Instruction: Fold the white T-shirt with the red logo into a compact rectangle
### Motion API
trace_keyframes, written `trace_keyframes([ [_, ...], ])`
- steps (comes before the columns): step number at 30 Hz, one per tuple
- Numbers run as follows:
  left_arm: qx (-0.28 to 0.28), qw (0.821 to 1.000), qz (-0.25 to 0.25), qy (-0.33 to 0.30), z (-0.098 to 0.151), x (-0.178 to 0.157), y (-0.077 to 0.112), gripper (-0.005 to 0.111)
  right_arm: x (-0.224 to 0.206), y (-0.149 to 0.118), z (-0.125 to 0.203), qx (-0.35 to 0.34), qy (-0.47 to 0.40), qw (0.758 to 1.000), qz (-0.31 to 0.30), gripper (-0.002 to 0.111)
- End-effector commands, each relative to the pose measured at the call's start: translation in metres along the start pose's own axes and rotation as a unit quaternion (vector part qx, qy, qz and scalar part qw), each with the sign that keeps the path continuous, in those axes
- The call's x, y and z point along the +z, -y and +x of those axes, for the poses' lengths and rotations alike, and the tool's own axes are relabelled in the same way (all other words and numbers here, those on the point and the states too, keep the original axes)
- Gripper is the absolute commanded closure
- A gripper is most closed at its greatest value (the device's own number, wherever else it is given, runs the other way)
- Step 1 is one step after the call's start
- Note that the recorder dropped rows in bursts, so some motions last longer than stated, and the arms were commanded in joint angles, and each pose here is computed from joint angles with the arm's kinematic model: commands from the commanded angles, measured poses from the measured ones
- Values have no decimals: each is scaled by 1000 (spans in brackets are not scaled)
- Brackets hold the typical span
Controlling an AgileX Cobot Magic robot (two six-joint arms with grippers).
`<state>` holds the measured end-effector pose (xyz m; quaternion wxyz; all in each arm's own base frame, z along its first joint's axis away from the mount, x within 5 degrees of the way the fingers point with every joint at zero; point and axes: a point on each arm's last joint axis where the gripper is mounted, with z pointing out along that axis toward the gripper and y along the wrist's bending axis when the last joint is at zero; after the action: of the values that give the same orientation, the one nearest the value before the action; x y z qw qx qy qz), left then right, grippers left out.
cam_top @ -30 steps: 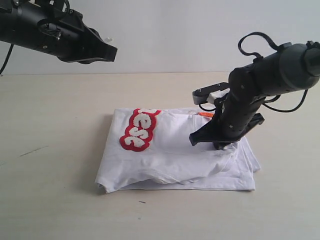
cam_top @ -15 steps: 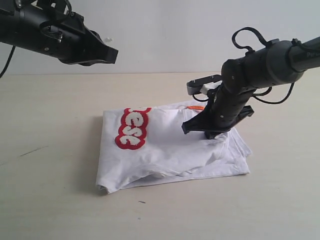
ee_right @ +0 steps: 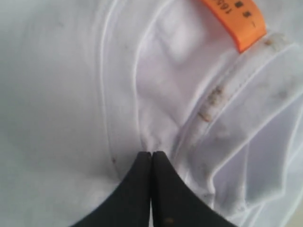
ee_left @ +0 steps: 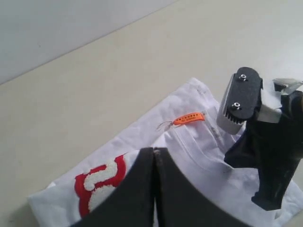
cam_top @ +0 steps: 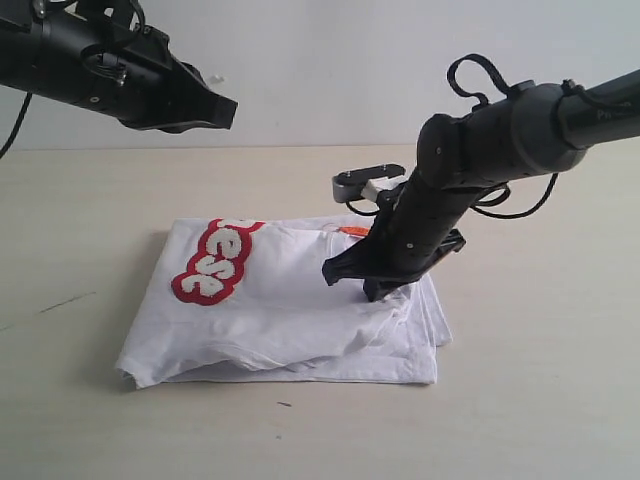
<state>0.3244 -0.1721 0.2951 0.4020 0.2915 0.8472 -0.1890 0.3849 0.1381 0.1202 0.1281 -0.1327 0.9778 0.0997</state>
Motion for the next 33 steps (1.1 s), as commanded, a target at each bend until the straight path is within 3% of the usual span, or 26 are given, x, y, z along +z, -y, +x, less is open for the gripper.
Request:
trace_keyframes([
  [1, -1, 1000, 9, -10, 2, 0, 2, 107, -36, -7, -9, -13, 44, 999, -4, 108],
  [8, 18, 992, 68, -102, 28, 34, 21, 107, -74, -7, -12, -21, 79, 997, 13, 108],
  [15, 16, 983, 76, -164, 55, 67, 15, 107, -61, 26, 7, 32, 52, 998, 26, 107],
  [18, 25, 983, 68, -166, 57, 69, 12, 107, -54, 42, 13, 58, 61, 996, 32, 90],
  [21, 24, 984, 62, -163, 56, 69, 9, 107, -47, 41, 13, 56, 55, 997, 9, 67],
  [23, 22, 985, 59, -161, 56, 68, 7, 107, -40, 38, 14, 58, 48, 997, -12, 58],
  [25, 22, 985, 58, -160, 56, 68, 7, 107, -22, 37, 18, 62, 26, 997, -37, 54],
  [33, 21, 986, 54, -156, 55, 68, 5, 107, -6, 43, 16, 66, 44, 997, -23, 54],
])
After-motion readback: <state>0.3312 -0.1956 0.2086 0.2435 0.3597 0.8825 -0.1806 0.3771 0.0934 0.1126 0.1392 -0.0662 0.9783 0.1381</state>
